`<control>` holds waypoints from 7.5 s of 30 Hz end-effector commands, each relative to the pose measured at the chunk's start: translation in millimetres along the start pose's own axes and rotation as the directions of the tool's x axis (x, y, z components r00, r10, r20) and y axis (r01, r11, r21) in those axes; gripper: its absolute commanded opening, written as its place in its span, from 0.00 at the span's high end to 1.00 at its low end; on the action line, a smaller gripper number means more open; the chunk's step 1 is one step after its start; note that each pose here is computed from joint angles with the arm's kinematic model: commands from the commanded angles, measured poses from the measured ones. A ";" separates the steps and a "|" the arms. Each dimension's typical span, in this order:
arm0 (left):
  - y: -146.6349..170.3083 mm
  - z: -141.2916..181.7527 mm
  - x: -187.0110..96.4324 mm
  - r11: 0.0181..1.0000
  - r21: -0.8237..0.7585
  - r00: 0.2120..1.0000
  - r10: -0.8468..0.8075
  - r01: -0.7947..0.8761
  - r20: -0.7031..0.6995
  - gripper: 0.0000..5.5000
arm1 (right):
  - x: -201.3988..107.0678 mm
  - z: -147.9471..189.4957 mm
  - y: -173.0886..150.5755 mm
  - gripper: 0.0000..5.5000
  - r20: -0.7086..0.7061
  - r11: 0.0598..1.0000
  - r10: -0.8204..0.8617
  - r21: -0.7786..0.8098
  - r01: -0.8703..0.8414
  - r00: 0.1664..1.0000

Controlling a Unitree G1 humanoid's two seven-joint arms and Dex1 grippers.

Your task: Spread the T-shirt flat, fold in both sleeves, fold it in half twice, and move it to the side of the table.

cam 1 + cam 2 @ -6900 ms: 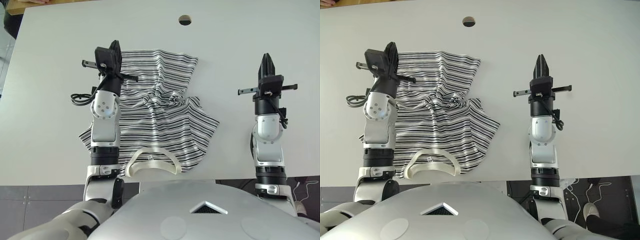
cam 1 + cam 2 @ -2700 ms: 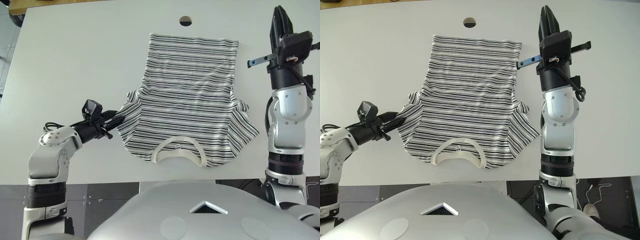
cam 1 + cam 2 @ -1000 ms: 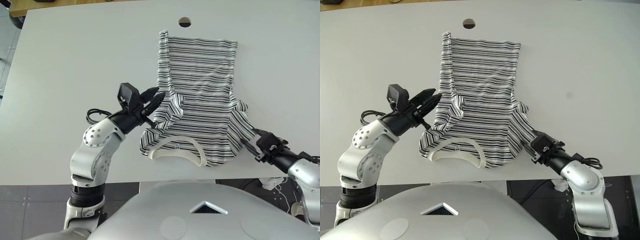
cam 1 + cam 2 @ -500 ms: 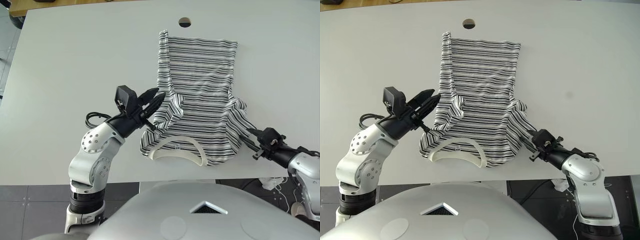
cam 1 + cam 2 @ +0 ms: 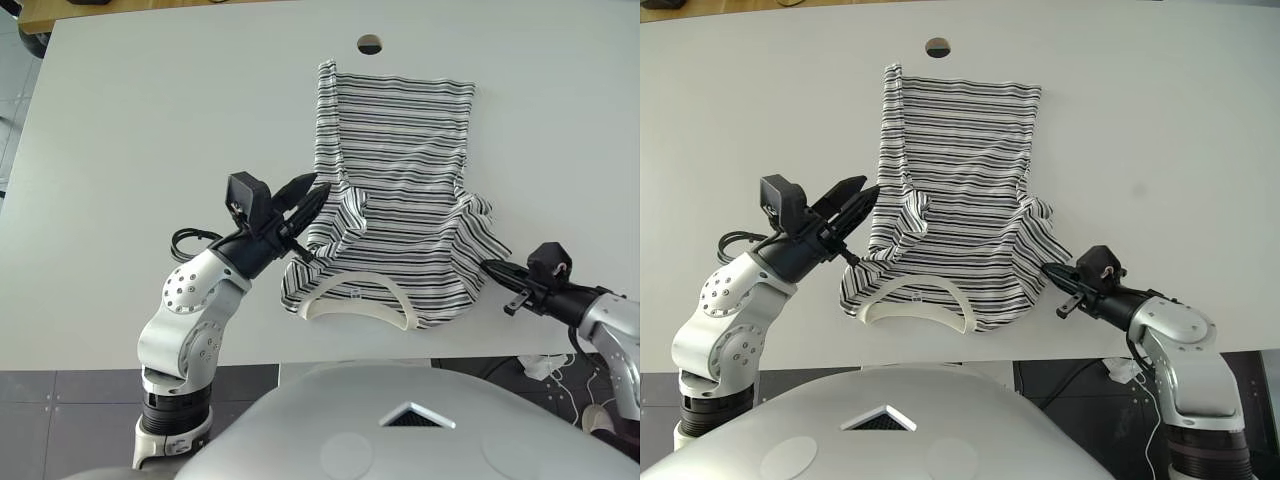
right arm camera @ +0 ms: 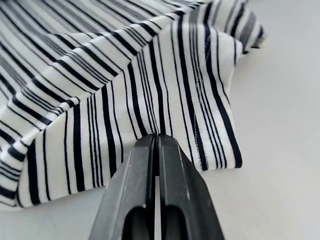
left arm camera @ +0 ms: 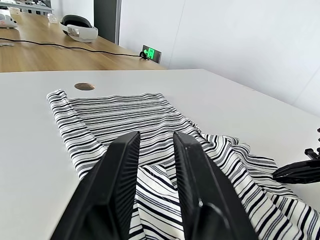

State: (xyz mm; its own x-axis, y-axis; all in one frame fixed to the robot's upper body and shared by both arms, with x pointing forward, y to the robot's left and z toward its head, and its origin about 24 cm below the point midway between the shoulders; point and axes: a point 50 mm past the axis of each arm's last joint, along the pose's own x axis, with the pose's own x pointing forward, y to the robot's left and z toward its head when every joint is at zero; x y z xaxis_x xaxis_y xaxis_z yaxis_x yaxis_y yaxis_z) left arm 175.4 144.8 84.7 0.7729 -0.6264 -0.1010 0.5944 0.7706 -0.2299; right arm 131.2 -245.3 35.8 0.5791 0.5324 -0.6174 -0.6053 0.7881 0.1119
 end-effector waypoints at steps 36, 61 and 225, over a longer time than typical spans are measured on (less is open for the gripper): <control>-2.0 -2.0 -1.8 1.000 0.010 1.000 0.015 -0.015 0.010 0.78 | -18.3 19.7 -16.4 0.65 0.006 0.970 -0.204 -0.137 0.203 0.979; 2.2 -2.0 -4.3 0.997 0.061 0.999 0.036 -0.036 0.000 0.78 | 2.1 58.9 19.7 0.98 0.022 0.953 0.020 -0.303 -0.012 1.000; 89.7 -29.2 31.4 0.741 0.469 0.683 0.019 0.480 -0.730 0.98 | 82.1 59.8 55.9 0.98 -0.221 0.535 0.417 -0.724 -0.435 0.882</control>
State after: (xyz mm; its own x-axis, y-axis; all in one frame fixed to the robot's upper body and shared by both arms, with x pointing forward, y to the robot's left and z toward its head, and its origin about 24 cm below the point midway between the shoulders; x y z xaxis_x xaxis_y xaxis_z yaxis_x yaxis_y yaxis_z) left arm 246.3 175.2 41.9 0.3904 -0.5638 -0.7278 0.9188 0.2882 0.2695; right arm 206.8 -155.8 42.2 0.2770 0.7008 -0.6574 -0.9380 0.0488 -0.3431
